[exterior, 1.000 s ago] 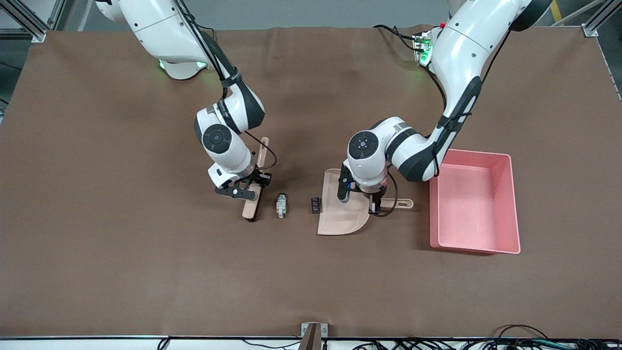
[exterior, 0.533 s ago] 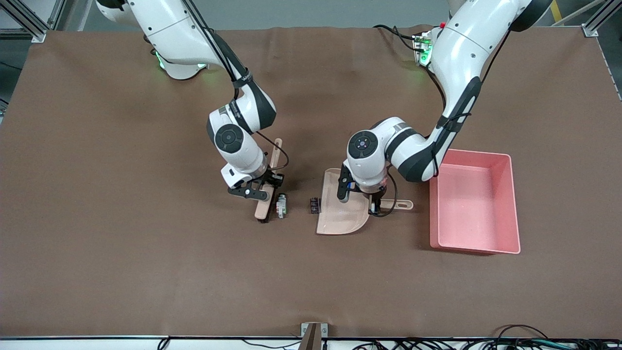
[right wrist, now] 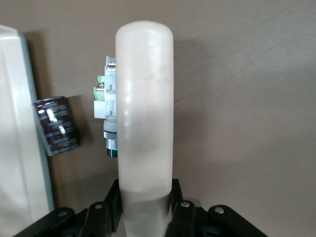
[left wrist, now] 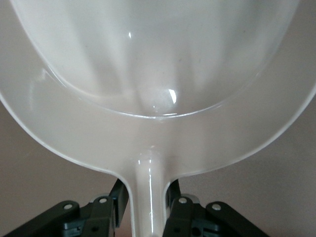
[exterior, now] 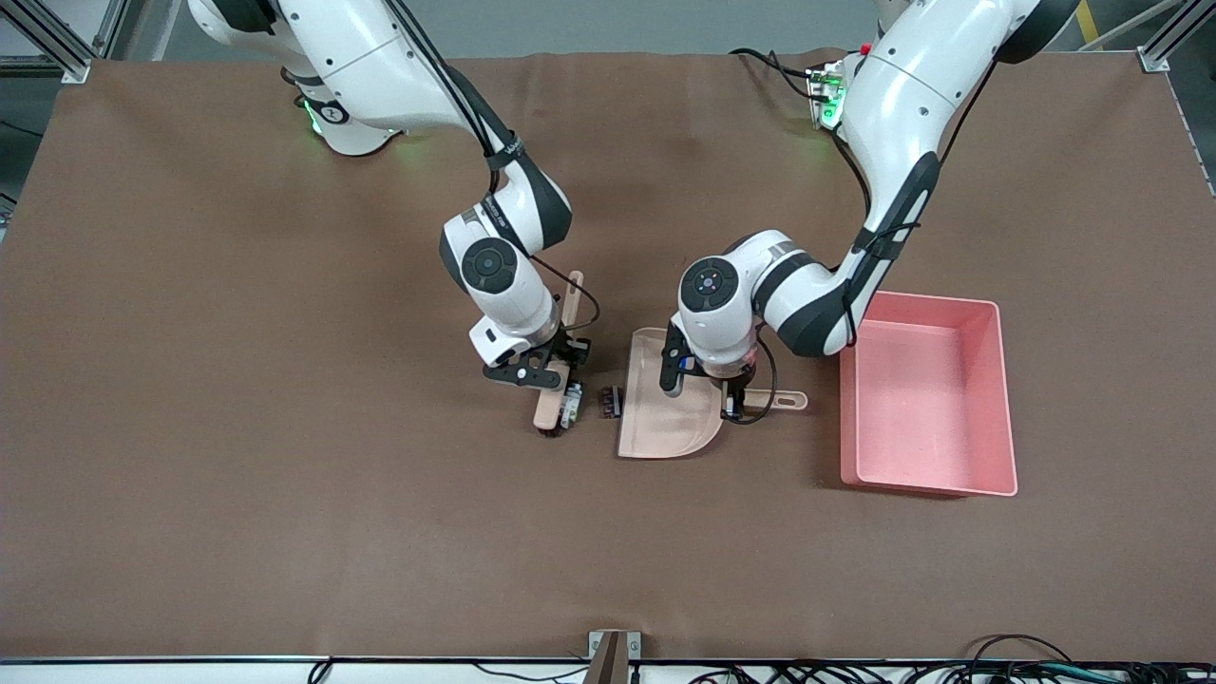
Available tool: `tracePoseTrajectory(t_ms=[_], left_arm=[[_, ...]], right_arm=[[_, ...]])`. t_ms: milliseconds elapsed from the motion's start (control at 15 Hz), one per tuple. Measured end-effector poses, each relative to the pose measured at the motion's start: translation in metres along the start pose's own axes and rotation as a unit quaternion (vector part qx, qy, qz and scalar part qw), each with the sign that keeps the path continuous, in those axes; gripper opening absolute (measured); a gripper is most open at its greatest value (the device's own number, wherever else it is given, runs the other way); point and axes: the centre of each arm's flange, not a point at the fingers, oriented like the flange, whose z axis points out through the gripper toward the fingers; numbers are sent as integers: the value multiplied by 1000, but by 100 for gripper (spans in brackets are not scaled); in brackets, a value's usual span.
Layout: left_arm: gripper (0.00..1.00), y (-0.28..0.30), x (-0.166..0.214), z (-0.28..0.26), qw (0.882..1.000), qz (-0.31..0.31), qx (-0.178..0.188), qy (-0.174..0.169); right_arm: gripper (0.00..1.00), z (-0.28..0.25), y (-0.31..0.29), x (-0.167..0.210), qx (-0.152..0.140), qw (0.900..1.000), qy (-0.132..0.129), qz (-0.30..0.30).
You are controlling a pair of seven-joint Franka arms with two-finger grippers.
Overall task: Clean e-waste and dump in bin
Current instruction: 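Sweep the switch and capacitor into the dustpan with the right gripper's brush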
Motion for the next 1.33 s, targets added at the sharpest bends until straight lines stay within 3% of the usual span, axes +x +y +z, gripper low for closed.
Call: tracePoseTrajectory(t_ms=[467, 1333], left_arm=[[39, 1, 15, -6, 1000, 5, -6, -12], [39, -3, 9, -11, 999, 0, -21, -33]], right_arm=[[42, 4, -12, -4, 9, 1000, -3, 1], [42, 3, -15, -2, 13, 1000, -3, 4]])
